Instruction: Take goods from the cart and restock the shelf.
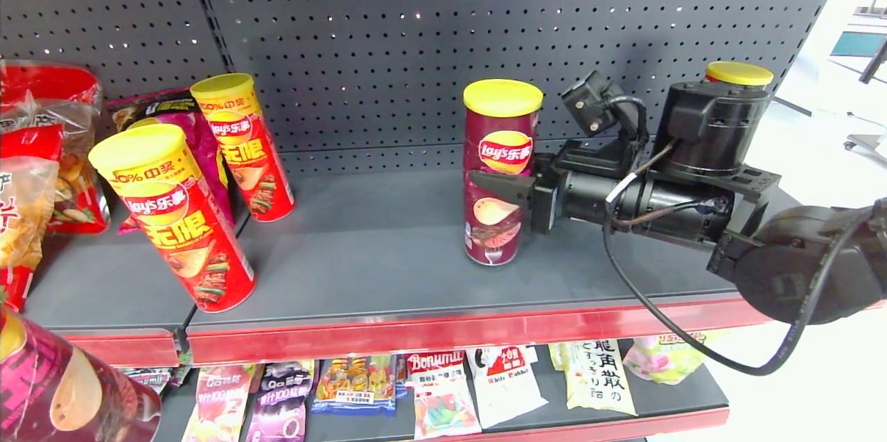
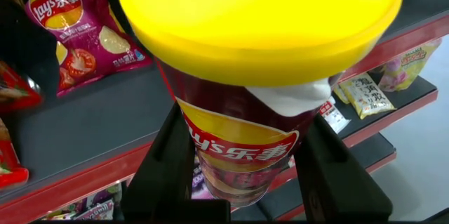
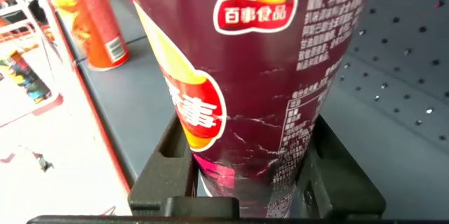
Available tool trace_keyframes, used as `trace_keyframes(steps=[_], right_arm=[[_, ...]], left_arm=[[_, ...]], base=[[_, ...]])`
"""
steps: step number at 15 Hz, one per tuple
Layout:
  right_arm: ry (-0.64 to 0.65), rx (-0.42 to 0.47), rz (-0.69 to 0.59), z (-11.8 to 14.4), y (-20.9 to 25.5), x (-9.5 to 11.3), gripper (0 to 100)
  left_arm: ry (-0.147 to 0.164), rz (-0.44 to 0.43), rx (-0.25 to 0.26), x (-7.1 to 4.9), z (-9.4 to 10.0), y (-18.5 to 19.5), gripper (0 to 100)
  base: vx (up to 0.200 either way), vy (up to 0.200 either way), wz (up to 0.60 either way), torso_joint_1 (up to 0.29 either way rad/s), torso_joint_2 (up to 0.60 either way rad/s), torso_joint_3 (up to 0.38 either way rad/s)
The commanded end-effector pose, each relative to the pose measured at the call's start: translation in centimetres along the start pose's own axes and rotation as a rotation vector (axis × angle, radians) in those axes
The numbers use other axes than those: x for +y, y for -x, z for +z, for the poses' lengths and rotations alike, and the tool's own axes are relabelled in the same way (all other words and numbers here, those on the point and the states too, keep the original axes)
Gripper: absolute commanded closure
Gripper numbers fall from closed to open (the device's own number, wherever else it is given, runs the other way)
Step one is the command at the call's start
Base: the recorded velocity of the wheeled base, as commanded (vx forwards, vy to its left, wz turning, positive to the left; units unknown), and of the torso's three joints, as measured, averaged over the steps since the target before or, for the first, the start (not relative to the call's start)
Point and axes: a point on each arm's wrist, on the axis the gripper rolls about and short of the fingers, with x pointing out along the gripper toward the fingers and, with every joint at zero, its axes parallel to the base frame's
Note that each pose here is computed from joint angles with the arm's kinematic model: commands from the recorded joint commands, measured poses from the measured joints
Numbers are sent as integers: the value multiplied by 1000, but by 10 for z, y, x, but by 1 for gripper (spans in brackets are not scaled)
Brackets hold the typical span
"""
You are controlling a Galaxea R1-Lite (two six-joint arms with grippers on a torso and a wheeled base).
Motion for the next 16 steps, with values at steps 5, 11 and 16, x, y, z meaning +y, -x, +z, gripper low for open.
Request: trace_keyframes(steps=[5, 11, 16], right_arm=[[17, 27, 15, -7, 3, 7, 100], [6, 55, 32, -15, 9, 14, 100], [3, 59, 51, -15, 11, 22, 100]], left_arm=[[0, 0, 0, 0, 0, 0, 100], [0, -2, 0, 0, 0, 0, 100], [0, -2, -2, 0, 0, 0, 100]], base=[[0, 0, 0, 0, 0, 0], [0, 0, 0, 0, 0, 0], [0, 0, 0, 0, 0, 0]])
